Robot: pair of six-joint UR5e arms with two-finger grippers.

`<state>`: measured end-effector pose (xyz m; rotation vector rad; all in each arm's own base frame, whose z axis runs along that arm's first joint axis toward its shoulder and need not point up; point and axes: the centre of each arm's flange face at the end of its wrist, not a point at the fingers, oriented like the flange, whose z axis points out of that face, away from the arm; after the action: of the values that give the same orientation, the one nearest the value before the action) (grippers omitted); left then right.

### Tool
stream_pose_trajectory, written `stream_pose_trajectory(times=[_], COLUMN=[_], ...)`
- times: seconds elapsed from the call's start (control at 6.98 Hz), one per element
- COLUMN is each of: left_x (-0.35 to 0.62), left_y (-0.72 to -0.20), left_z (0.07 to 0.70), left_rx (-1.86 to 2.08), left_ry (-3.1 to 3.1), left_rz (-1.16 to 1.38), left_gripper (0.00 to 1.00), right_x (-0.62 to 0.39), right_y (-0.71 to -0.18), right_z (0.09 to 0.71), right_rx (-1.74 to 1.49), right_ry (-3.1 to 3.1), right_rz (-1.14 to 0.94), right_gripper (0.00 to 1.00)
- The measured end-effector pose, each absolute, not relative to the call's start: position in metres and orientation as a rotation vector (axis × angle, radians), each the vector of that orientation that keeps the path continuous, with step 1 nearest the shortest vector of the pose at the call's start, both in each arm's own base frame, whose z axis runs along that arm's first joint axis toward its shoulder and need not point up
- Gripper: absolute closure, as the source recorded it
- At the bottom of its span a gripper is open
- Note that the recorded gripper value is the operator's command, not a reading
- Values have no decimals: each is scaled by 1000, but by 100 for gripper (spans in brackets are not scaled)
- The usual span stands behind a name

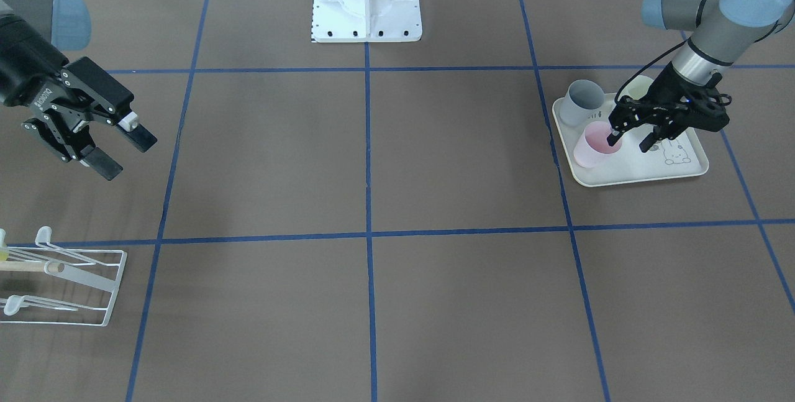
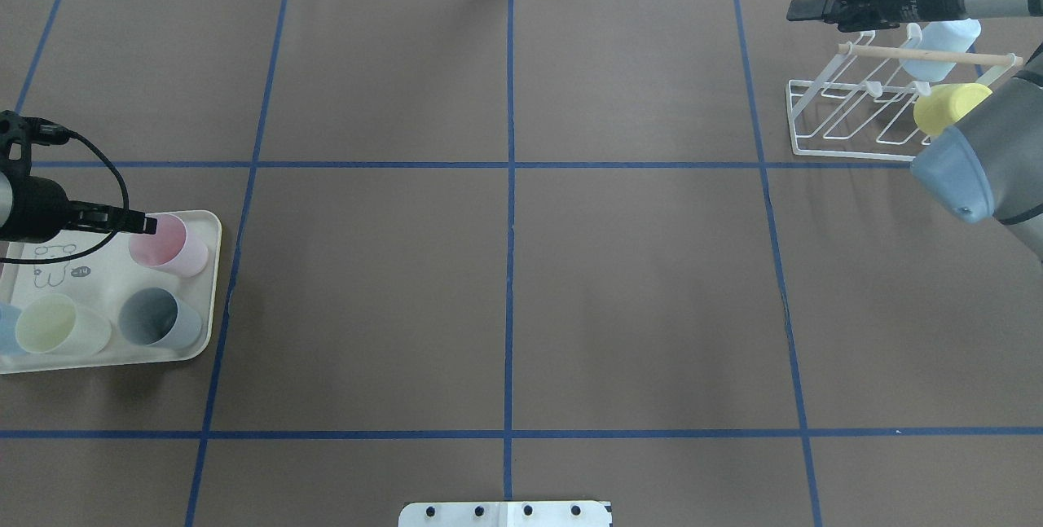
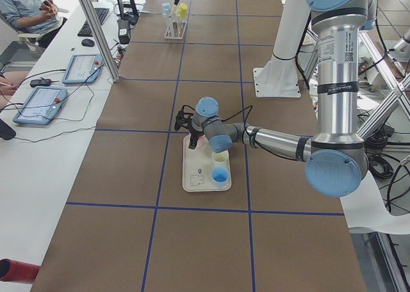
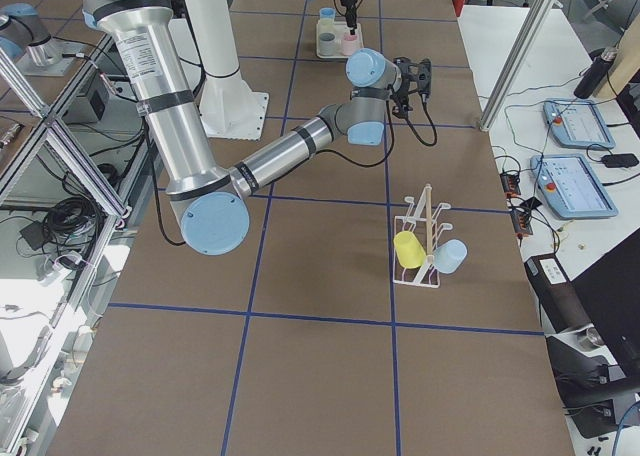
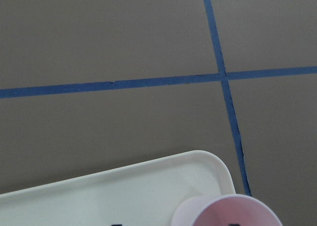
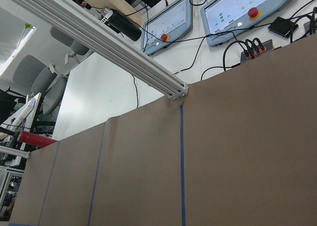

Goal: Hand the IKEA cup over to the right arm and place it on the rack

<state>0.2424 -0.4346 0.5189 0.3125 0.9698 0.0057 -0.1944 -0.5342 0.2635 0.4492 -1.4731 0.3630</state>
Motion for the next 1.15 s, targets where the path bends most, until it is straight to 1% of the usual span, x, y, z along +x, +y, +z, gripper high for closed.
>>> stream_pose_trajectory(times=[0.43,0.57,0.72,1.15], left_x=[252,256,260,252], left_y=[-431,-428,-426,-420], left_z=[521,522,523,522], left_rx=[300,294,288,287], left_ry=[969,970,970,970], left_rz=[20,29,35,34], left_gripper=[28,57,100,100], right_x=[-195,-195,-195,-195], right_y=[-535,-535,-536,-536], right_z=[263,264,263,260], right_rx=[449,448,449,452], right_ry=[-1473,-1472,-1472,-1477], right_rz=[362,363,363,359], right_gripper=[0,0,0,0])
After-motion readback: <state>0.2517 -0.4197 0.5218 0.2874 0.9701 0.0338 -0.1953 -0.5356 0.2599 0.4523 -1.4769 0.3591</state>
